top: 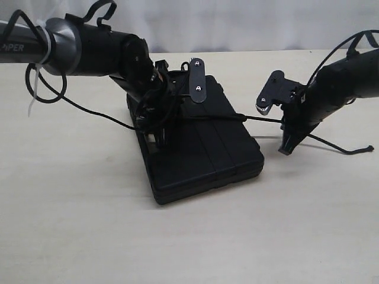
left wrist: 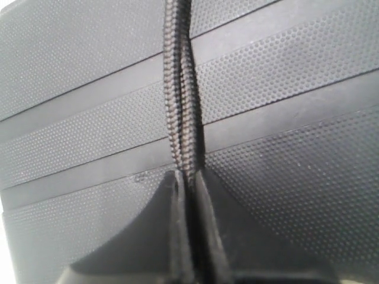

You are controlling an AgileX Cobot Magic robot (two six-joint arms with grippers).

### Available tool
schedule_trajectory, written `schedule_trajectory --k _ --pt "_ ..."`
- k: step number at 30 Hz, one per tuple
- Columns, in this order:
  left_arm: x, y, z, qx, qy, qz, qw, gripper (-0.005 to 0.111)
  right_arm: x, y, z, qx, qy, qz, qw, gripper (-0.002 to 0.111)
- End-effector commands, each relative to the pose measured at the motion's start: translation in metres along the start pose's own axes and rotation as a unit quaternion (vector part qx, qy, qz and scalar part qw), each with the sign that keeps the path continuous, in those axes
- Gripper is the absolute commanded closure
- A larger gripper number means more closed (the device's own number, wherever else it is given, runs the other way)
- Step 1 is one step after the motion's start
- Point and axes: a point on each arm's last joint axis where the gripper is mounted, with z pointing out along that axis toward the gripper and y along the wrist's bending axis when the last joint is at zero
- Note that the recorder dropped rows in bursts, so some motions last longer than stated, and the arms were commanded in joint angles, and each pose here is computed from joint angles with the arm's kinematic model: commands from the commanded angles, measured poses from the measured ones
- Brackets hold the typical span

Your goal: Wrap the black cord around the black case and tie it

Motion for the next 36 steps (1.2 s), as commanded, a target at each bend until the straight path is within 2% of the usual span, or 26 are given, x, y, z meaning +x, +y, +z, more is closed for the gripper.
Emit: schedule_trajectory --k 1,11,15,16,18,24,25,26,27,28,31,33,35,36 --pt "0.013 -0.008 0.005 0.041 0.039 0.014 0.998 0.107 0.009 -0.002 0.001 0.0 0.025 -0.018 1.0 0.104" --pt "0.016 -0.012 0.004 0.062 0.059 0.028 0.996 0.107 0.011 -0.005 0.001 0.017 0.034 -0.007 0.999 0.104" --pt "0.016 -0.011 0.004 0.061 0.058 0.028 0.996 0.107 0.025 -0.007 0.0 0.012 0.091 -0.028 0.995 0.085" --pt "0.016 -0.011 0.004 0.061 0.058 0.028 0.996 0.107 0.033 -0.012 0.0 0.018 0.113 -0.017 0.993 0.08" --pt "0.016 -0.011 0.004 0.061 0.058 0.028 0.996 0.107 0.046 -0.02 0.0 0.026 0.128 0.019 0.991 0.078" --pt "0.016 -0.011 0.004 0.06 0.058 0.027 0.996 0.107 0.085 -0.038 -0.002 0.027 0.179 0.084 0.98 0.081" --pt "0.016 -0.011 0.004 0.06 0.058 0.027 0.996 0.107 0.088 -0.039 -0.002 0.028 0.184 0.086 0.979 0.085" --pt "0.016 -0.011 0.004 0.06 0.058 0.027 0.996 0.107 0.091 -0.04 -0.002 0.029 0.19 0.084 0.978 0.096" --pt "0.016 -0.011 0.004 0.06 0.058 0.027 0.996 0.107 0.092 -0.04 -0.003 0.029 0.194 0.08 0.977 0.102" --pt "0.016 -0.011 0.004 0.059 0.057 0.027 0.996 0.107 0.092 -0.04 -0.003 0.031 0.196 0.082 0.977 0.104" --pt "0.015 -0.009 0.004 0.046 0.05 0.024 0.997 0.107 0.091 -0.041 -0.003 0.038 0.193 0.101 0.975 0.104" --pt "0.013 -0.007 0.005 0.035 0.041 -0.001 0.999 0.106 0.09 -0.041 -0.003 0.038 0.192 0.104 0.975 0.104" --pt "0.013 -0.007 0.005 0.035 0.041 -0.002 0.999 0.101 0.091 -0.04 -0.003 0.038 0.194 0.11 0.974 0.104" --pt "0.013 -0.007 0.005 0.035 0.041 -0.002 0.999 0.09 0.091 -0.04 -0.003 0.039 0.194 0.113 0.974 0.104"
